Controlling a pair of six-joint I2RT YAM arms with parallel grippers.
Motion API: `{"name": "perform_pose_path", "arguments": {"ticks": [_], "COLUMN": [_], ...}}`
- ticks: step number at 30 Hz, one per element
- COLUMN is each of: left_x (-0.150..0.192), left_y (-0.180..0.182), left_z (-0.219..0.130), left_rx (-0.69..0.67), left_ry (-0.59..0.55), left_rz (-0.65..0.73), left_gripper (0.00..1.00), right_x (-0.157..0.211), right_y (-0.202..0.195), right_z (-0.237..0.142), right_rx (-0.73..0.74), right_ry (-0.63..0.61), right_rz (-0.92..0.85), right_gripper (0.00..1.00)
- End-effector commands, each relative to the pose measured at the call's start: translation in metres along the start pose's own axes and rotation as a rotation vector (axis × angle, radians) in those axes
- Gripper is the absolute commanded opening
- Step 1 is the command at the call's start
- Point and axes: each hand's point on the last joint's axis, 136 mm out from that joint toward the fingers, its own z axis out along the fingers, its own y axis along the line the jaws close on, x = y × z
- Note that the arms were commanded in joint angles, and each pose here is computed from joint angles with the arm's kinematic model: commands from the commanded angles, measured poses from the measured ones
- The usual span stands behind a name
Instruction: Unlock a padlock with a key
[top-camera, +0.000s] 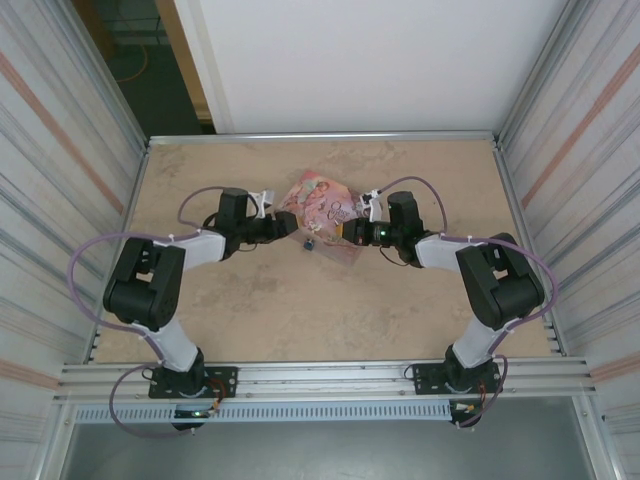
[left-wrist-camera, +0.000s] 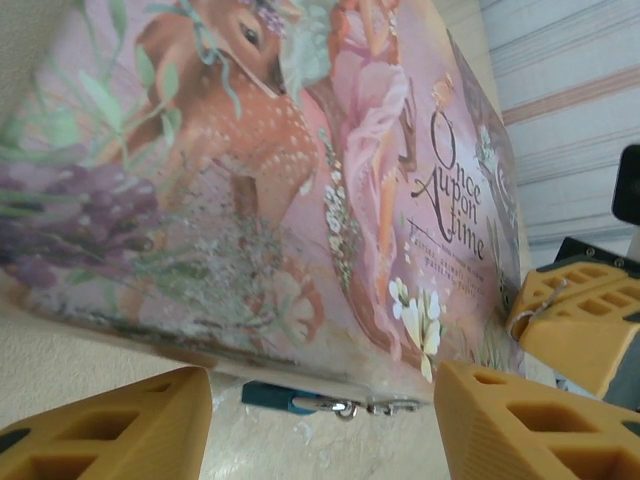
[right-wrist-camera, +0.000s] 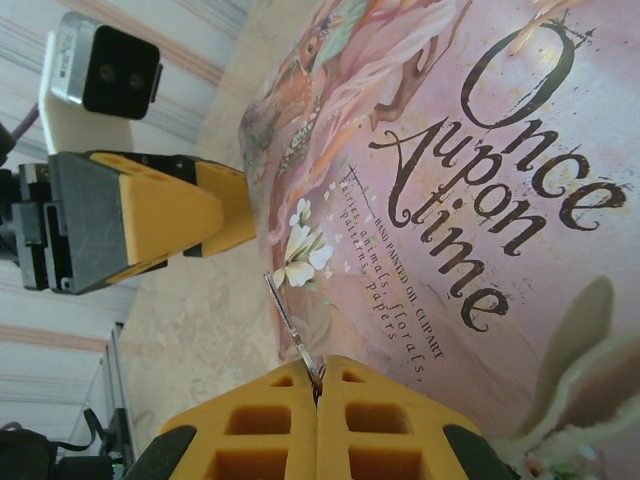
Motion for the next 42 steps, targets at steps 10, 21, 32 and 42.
{"name": "perform_pose_path", "arguments": {"ticks": [10, 21, 32, 42], "left_x": [0.035, 0.056, 0.059, 0.048], "left_y": [0.002, -0.010, -0.006, -0.001], "left_z": [-0.029, 0.005, 0.036, 0.050], "left_rx": [-0.082, -0.049, -0.056, -0.062], "left_ry": [-0.019, 0.033, 0.036, 0.018], "left_rz": [0.302, 0.462, 0.535, 0.553], "left_gripper": [0.65, 0.64, 0.60, 0.59], "right_x": [0.033, 0.041, 0.038, 0.036], "right_y": [-0.033, -0.037, -0.031, -0.025], "right_z": [0.004, 0.003, 0.001, 0.002], "right_rx": [0.181, 0.242, 0.240, 0.225], "right_ry": [0.099, 0.122, 0.124, 0.127], "right_rz": [0.071, 0.057, 0.042, 0.027], "right_gripper": [0.00, 0.00, 0.00, 0.00]}}
